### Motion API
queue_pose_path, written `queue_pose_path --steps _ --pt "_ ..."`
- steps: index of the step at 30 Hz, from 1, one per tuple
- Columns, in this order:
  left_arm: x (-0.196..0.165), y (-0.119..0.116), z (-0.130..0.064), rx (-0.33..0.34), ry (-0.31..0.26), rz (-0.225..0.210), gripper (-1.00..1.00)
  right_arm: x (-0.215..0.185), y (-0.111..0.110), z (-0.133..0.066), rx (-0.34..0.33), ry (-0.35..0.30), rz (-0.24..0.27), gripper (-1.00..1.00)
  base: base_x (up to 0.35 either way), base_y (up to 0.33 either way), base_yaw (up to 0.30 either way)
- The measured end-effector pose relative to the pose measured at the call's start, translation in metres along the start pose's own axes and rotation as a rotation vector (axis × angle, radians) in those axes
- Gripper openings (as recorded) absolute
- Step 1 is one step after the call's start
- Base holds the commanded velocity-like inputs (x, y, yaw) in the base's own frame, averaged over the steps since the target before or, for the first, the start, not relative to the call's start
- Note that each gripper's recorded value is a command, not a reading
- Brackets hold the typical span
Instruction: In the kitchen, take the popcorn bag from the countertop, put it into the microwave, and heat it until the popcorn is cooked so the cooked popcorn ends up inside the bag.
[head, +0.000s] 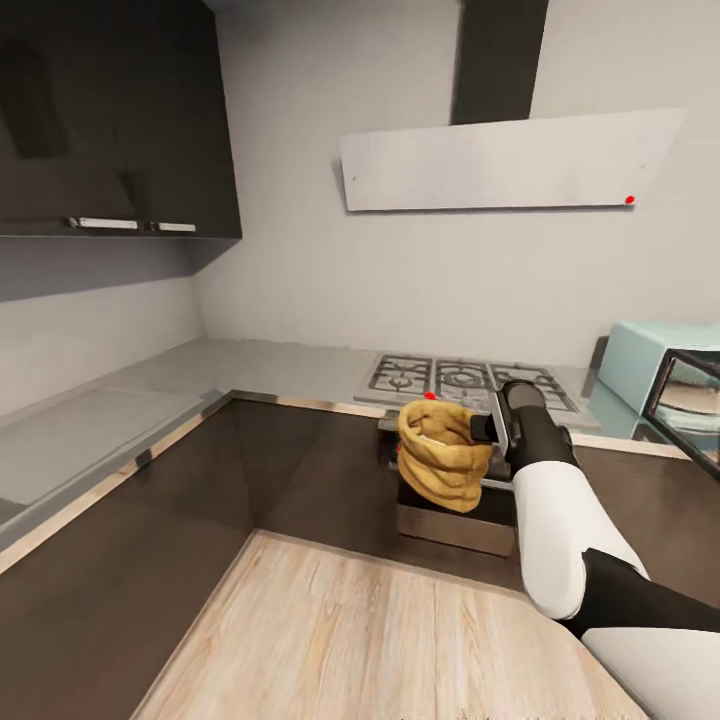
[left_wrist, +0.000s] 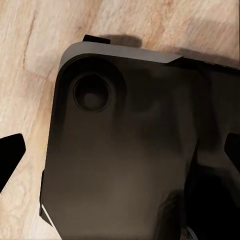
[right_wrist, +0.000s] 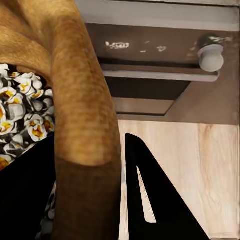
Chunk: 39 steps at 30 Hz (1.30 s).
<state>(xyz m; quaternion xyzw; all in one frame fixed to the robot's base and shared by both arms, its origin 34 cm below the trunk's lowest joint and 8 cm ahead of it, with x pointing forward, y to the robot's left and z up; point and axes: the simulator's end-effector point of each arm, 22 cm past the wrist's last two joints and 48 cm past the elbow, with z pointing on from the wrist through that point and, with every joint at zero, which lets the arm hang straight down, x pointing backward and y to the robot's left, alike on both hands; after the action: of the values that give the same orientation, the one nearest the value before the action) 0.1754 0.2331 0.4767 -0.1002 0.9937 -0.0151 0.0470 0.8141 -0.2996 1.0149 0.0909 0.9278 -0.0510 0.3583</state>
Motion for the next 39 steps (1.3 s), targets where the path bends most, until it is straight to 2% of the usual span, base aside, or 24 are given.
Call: queue_pose_path --steps 22,29,39 --pt "0.000 0.000 0.000 0.000 0.000 0.001 1.00 0.000 -0.005 0.001 0.003 0.000 0.005 -1.00 0.000 0.000 -0.287" --pt "0.000 0.000 0.000 0.000 0.000 0.001 1.00 -0.003 -0.030 0.003 0.037 -0.001 0.016 -1.00 0.000 0.000 -0.287" --pt "0.000 0.000 0.000 0.000 0.000 0.002 1.00 -0.003 -0.032 0.003 0.038 -0.001 0.017 -1.00 0.000 0.000 -0.287"
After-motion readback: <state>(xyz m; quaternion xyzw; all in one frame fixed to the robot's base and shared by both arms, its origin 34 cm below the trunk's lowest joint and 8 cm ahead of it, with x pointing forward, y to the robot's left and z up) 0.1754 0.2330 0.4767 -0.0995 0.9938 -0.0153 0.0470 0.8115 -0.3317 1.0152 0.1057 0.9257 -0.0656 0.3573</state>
